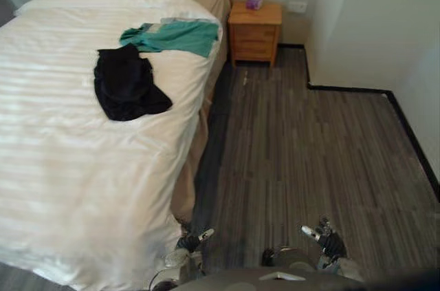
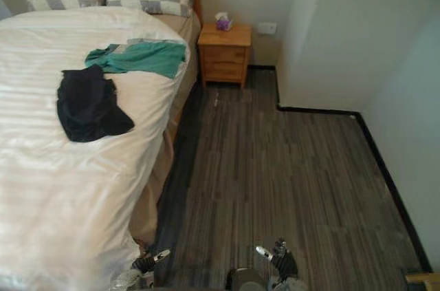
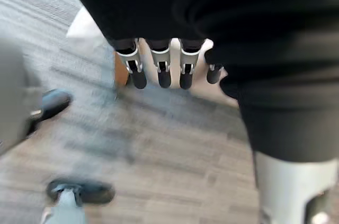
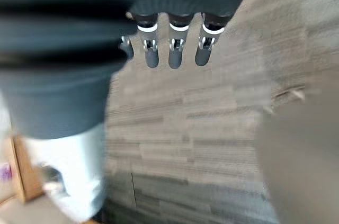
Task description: Tidy the bed and pick cloth on bed and put in laundry
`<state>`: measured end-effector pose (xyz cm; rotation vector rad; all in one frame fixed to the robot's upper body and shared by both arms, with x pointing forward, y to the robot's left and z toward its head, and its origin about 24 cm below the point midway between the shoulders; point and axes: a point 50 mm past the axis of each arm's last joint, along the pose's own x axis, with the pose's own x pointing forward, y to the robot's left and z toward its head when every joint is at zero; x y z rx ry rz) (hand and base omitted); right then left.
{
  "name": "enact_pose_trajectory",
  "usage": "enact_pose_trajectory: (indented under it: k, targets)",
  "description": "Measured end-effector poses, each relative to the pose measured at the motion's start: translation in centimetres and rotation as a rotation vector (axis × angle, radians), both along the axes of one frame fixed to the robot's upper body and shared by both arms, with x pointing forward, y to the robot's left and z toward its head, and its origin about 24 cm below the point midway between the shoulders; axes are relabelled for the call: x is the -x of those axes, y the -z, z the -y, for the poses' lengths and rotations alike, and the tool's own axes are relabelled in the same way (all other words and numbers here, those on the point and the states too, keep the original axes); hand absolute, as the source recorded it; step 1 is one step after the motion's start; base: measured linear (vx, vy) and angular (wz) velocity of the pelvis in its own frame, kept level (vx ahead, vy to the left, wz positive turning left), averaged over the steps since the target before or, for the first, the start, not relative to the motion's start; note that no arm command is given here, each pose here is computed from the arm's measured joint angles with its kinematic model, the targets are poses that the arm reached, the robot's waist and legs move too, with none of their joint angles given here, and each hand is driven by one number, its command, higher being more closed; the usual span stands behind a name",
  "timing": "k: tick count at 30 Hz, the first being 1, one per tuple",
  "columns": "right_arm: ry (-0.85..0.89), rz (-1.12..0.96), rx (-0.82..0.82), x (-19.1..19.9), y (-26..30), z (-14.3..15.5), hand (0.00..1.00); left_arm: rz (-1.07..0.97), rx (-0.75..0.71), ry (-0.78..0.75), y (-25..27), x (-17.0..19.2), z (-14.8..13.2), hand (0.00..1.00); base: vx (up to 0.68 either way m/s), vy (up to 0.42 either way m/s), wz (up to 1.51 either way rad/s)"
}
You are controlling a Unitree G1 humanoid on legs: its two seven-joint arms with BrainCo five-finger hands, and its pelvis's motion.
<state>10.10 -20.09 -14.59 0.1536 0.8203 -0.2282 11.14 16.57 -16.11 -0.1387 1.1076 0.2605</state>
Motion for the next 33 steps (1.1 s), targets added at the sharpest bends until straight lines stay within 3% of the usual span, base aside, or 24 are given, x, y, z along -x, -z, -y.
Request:
enact_pose_trajectory:
  k: [16, 20, 21, 25, 33]
  targets:
    - [0.019, -0.204, 0.026, 2.9, 1.3, 1.8, 0.00, 0.044, 0.043, -0.012, -0.1, -0.3, -0.5, 0.00, -0.08, 0.045, -0.48]
    - [0.087, -0.201, -0.021, 3.4, 1.4, 1.5, 0.00, -0.029, 0.029, -0.013, 0.4, 1.2, -1.4, 0.00, 0.02, 0.095, -0.11]
    - [0.074, -0.216, -0.083, 4.2, 1.7, 1.5, 0.00, -0.150, 0.093, -0.026, 1.0, 3.5, -1.1, 0.00, 0.03, 0.039, -0.02]
    - [0.074, -0.216, -0.084, 4.2, 1.7, 1.5, 0.00, -0.150, 0.095, -0.028, 1.0, 3.5, -1.0, 0.00, 0.00, 0.000, 0.00]
    - [0.202, -0.214, -0.118, 5.1, 1.8, 1.4, 0.00, -0.082, 0.138, -0.172, 0.9, 3.7, -1.1, 0.00, 0.00, 0.058, 0.22]
